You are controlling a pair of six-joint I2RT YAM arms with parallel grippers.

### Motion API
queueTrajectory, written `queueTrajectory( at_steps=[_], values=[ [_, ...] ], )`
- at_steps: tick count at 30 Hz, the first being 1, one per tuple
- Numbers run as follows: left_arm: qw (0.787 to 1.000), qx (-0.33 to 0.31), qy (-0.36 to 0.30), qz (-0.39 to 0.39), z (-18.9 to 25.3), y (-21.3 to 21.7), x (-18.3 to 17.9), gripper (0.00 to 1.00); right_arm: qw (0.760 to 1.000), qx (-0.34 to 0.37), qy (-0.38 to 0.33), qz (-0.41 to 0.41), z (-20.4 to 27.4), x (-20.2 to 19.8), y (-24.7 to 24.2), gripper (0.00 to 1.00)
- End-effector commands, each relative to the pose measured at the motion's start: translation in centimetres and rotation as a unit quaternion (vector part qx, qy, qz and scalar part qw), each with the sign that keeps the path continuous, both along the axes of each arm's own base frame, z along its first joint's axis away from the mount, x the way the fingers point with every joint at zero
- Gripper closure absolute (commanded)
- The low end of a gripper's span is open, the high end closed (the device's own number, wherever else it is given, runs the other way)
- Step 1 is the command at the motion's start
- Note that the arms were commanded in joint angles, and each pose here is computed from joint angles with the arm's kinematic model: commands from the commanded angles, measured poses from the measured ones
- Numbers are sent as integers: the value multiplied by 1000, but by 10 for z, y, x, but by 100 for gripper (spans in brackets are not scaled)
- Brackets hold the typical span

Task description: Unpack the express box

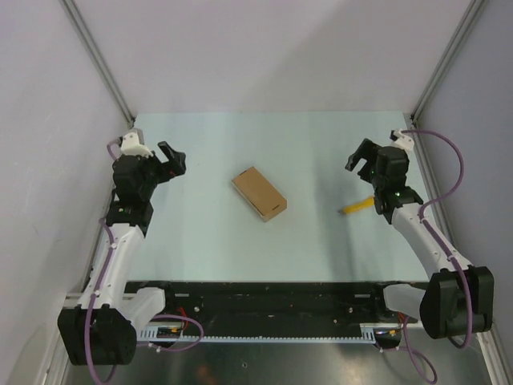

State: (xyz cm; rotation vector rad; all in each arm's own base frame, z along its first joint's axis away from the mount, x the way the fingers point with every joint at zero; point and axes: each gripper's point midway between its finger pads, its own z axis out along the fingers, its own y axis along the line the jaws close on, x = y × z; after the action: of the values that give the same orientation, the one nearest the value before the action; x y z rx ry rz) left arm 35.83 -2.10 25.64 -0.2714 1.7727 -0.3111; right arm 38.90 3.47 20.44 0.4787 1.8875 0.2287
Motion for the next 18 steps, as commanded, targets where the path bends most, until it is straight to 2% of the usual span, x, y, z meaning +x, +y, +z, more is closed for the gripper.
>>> queueTrajectory(
  at_steps=[1, 4, 7, 10, 12, 18],
  values=[
    [1000, -5, 8, -5, -13, -1, 2, 0, 996, -60, 46, -45, -8, -14, -5, 0],
    [997, 1, -16, -69, -14, -21, -2, 0, 990, -71, 100, -64, -34, -26, -9, 0],
    [996, -11, -32, -86, -13, -28, -4, 0, 982, -74, 154, -83, -57, -41, -15, 0],
    [998, -16, -28, -54, -20, -20, -2, 0, 974, -61, 187, -110, -75, -48, -19, 1],
    [999, -18, -26, -43, -22, -16, -1, 0, 971, -27, 198, -133, -84, -49, -21, 1],
    [999, -12, -22, -37, -22, -14, 0, 0, 946, 49, 244, -207, -121, -50, -30, 13]
  ],
)
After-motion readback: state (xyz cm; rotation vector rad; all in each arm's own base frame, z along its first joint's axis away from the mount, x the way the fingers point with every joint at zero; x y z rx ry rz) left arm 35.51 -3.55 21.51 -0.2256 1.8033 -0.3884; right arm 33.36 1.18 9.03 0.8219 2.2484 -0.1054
